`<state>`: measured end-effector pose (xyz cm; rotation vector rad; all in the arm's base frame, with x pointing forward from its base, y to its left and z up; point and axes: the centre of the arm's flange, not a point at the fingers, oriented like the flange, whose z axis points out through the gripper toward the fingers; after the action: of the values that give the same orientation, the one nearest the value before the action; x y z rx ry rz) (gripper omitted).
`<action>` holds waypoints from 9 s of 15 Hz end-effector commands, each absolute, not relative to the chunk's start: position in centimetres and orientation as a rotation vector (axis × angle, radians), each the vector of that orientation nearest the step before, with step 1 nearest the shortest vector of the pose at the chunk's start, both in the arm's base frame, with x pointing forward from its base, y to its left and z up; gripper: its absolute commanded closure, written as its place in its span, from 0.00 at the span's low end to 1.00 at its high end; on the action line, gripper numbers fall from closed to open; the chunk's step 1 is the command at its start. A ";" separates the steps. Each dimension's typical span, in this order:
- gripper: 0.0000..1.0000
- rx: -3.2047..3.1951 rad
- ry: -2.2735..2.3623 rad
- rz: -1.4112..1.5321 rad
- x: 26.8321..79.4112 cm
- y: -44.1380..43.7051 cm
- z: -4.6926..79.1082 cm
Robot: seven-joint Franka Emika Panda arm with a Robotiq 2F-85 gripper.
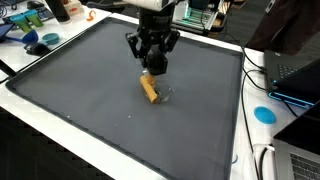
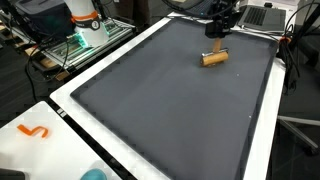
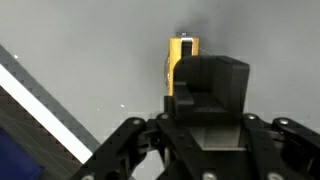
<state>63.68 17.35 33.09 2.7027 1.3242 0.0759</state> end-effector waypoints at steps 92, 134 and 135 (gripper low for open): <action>0.77 2.492 1.199 0.076 59.4 30.5 43.2; 0.77 3.209 1.098 0.314 66.1 0.0 46.1; 0.77 3.223 1.087 0.320 65.9 -0.6 45.9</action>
<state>67.58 1.06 46.10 3.1808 1.1009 0.2648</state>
